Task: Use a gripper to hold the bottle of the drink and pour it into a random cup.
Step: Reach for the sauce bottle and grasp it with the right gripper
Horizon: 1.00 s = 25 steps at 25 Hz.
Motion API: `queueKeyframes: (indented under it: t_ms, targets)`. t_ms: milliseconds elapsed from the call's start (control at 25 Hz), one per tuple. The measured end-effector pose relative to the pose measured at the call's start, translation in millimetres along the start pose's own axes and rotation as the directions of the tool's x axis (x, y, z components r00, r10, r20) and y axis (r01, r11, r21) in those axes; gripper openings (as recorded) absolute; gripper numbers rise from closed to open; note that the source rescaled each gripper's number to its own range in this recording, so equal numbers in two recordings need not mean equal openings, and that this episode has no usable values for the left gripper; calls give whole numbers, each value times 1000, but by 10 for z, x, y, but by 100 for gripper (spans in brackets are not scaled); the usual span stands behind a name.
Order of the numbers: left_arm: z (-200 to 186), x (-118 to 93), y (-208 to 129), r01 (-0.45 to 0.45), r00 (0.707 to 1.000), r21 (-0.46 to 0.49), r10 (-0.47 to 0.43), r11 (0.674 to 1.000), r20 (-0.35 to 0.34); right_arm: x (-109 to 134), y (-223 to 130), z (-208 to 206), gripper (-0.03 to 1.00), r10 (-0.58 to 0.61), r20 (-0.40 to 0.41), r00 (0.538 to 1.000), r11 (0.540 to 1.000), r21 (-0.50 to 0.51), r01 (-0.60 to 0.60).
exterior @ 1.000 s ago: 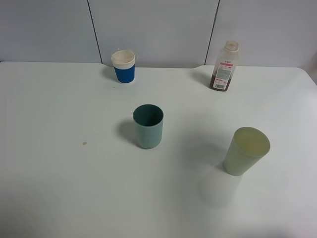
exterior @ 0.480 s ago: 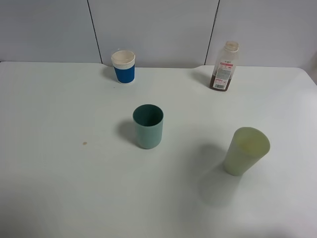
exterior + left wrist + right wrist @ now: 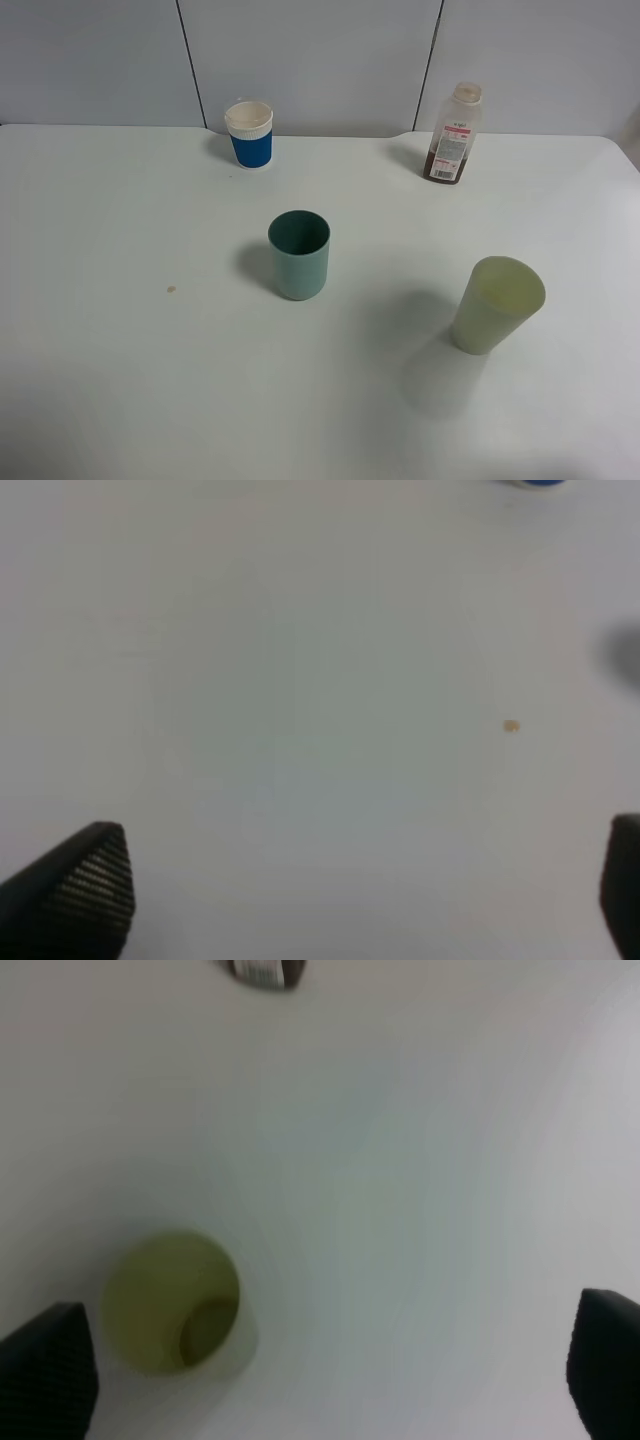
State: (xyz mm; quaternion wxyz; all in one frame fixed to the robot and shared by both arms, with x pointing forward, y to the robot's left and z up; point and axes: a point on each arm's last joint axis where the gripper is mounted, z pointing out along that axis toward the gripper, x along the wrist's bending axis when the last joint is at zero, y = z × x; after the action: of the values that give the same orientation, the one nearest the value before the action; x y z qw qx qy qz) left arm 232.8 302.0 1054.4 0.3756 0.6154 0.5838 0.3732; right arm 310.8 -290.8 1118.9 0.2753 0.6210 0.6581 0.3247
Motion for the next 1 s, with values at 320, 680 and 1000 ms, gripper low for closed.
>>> queueKeyframes:
  t_ms: [320,680,1000]
  targets:
    - [0,0,0,0,1000,0,0,1000,0,-54,65,4,91,-32,61,998,997,-64,36]
    - [0,0,0,0,1000,0,0,1000,0,-289,88,-25,91,9,315,949,997,-80,17]
    - [0,0,-2,0,1000,2,0,1000,0,-329,205,-49,88,-28,376,926,978,-181,103]
